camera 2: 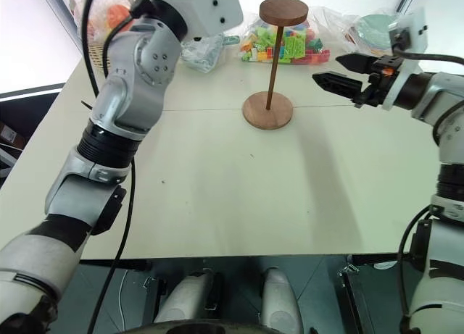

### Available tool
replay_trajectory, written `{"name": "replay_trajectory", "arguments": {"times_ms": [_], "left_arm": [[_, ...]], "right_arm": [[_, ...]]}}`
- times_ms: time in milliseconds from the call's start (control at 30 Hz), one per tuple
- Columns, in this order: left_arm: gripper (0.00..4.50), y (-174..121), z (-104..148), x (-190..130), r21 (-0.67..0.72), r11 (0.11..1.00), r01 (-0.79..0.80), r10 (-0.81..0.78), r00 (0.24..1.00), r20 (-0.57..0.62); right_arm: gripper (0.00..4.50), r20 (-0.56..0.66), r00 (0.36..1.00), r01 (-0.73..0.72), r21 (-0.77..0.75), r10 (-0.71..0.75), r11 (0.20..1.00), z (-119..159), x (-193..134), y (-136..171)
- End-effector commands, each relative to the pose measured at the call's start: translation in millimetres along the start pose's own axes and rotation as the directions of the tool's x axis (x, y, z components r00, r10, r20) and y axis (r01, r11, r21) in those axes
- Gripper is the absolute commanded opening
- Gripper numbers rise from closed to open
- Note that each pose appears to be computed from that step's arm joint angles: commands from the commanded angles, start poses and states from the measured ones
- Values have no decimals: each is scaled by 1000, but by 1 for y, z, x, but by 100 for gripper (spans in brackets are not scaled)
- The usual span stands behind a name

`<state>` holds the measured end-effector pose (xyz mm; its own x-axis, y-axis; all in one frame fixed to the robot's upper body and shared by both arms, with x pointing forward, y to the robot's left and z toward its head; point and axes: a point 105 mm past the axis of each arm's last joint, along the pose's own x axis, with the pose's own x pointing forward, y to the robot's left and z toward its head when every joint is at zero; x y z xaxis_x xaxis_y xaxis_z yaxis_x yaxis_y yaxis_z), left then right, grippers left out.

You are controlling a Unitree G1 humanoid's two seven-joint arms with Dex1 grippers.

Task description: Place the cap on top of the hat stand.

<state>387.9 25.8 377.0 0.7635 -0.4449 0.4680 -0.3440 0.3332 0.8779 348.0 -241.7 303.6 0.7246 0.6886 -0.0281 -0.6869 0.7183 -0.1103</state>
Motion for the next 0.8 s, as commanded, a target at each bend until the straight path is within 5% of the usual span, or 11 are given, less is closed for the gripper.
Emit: {"name": "replay_trajectory", "arguments": {"times_ms": [33,400,800], "left_arm": [[3,4,20,-1,5,1000,-14,13,998,69],[3,-23,58,-10,-14,999,53,-49,983,178],[3,-43,62,-19,29,991,133,-136,973,189]], "right_arm": [[450,63,997,38,-49,-35,998,24,-21,-7],[450,57,995,87,-48,-84,995,20,-32,-12],[450,145,986,86,14,-87,996,36,-50,-15]]}}
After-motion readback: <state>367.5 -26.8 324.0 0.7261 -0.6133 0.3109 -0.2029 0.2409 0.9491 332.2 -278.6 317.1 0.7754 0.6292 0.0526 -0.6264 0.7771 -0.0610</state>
